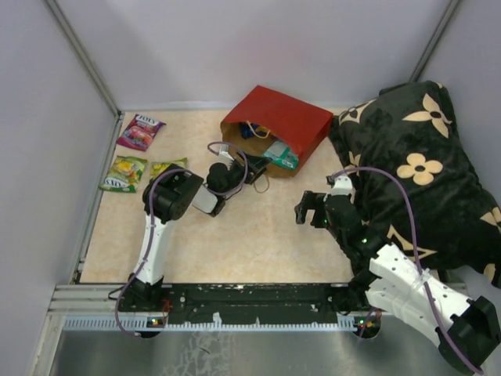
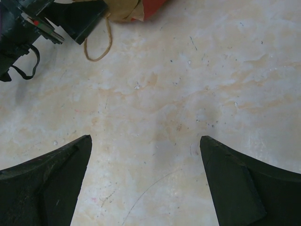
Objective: Take the snacks out of the paper bag
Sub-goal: Take out the snack from the paper bag.
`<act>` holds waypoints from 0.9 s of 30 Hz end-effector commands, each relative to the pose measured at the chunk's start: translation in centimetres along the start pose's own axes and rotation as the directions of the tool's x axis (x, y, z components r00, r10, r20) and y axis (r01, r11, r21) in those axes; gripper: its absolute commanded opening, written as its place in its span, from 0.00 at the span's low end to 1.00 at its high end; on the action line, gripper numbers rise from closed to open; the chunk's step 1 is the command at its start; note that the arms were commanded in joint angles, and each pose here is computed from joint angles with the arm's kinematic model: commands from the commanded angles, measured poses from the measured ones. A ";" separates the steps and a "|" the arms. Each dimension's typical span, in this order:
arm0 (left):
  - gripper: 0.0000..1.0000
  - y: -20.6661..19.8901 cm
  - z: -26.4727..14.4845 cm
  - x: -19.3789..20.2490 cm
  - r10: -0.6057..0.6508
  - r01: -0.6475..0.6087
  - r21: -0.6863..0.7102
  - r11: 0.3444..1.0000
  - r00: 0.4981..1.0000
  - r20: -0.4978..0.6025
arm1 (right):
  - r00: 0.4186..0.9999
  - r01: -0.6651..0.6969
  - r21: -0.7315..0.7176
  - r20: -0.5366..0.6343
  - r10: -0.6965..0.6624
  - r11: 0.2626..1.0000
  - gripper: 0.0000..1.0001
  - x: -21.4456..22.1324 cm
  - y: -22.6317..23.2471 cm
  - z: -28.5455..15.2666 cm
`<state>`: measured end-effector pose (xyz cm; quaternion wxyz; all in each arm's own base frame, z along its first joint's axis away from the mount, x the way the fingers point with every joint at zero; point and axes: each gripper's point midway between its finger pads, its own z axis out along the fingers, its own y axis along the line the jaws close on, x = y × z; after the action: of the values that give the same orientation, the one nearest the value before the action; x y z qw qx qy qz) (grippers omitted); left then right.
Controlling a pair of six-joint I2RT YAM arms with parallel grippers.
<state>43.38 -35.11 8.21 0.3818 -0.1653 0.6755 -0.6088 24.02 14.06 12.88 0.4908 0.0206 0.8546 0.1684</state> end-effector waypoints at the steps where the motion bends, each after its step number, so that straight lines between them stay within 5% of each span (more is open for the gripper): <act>1: 0.87 0.5 1.4 1.8 -0.070 0.068 -0.169 0.983 0.998 -0.004 | 0.997 -0.061 0.008 0.046 0.061 0.998 0.99 -2.3 0.7 -0.4; 15: 0.82 2.6 4.0 4.1 -0.123 0.121 -0.351 0.928 0.992 0.017 | 0.995 -0.069 0.039 0.076 0.066 0.997 0.99 -3.7 0.8 -0.7; 27: 0.71 5.2 6.7 3.0 -0.016 0.044 -0.483 0.875 0.998 0.062 | 0.995 -0.063 0.021 0.074 0.061 0.998 0.99 -3.1 0.8 -0.5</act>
<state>47.07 -40.97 5.98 0.3306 -0.2789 0.7598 -0.4853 24.33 13.63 13.50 0.4839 0.0540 0.8593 0.1568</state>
